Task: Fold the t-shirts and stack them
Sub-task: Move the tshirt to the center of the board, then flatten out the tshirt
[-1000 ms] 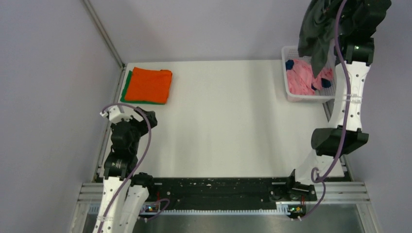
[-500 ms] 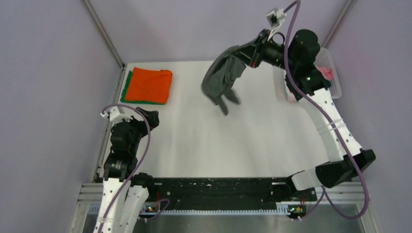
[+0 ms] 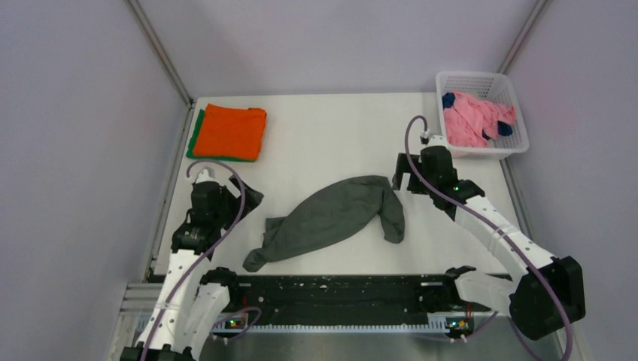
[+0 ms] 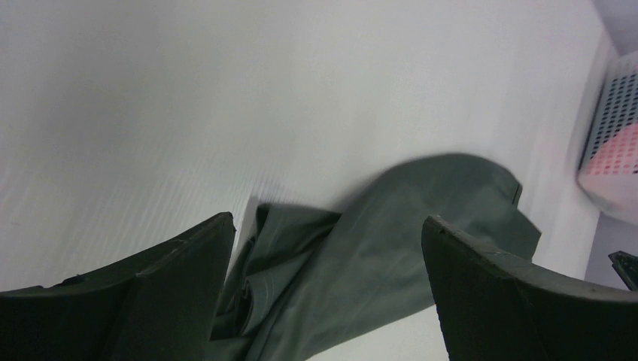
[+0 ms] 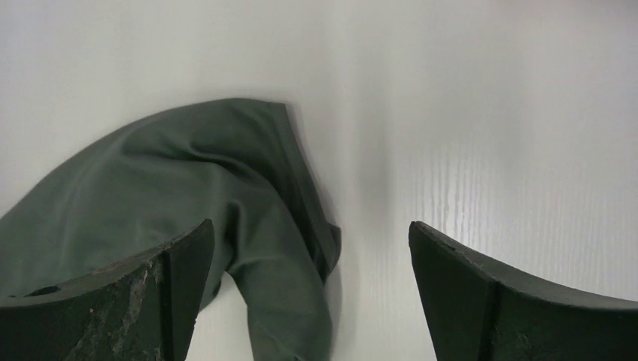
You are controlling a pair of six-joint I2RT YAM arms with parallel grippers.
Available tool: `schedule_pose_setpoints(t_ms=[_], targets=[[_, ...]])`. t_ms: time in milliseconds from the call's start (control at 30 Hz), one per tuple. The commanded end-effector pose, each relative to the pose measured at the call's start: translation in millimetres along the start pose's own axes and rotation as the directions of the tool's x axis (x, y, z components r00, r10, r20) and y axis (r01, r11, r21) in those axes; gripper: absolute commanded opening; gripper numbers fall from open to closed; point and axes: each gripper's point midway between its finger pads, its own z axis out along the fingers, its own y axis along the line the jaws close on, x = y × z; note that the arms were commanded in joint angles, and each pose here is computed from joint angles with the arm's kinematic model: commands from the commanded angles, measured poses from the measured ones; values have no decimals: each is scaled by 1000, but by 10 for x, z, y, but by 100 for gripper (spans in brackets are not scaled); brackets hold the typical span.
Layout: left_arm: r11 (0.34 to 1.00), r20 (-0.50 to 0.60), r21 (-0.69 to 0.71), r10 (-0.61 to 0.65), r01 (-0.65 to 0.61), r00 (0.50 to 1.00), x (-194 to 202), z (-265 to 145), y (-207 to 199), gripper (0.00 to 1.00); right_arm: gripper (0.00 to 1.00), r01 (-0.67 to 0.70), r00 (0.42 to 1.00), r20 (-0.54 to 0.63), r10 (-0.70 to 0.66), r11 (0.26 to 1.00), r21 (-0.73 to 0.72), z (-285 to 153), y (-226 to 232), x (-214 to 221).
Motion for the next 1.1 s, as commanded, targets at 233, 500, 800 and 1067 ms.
schedule_pose_setpoints(t_ms=[233, 500, 800, 1067], targets=[[976, -328, -209, -132, 65, 935, 1087, -56, 607, 99, 98, -109, 990, -93, 102, 991, -82, -172, 66, 444], [960, -394, -279, -112, -2, 912, 1403, -27, 727, 77, 91, -198, 971, -149, 186, 978, -68, -250, -97, 1051], [997, -475, -53, 26, -58, 880, 1501, 25, 241, 0, 67, -249, 953, -221, 209, 952, -177, 10, 88, 1388], [942, -283, 335, 132, -31, 950, 863, -413, -683, 0, 0, -174, 984, -76, 161, 956, -234, -184, 186, 827]])
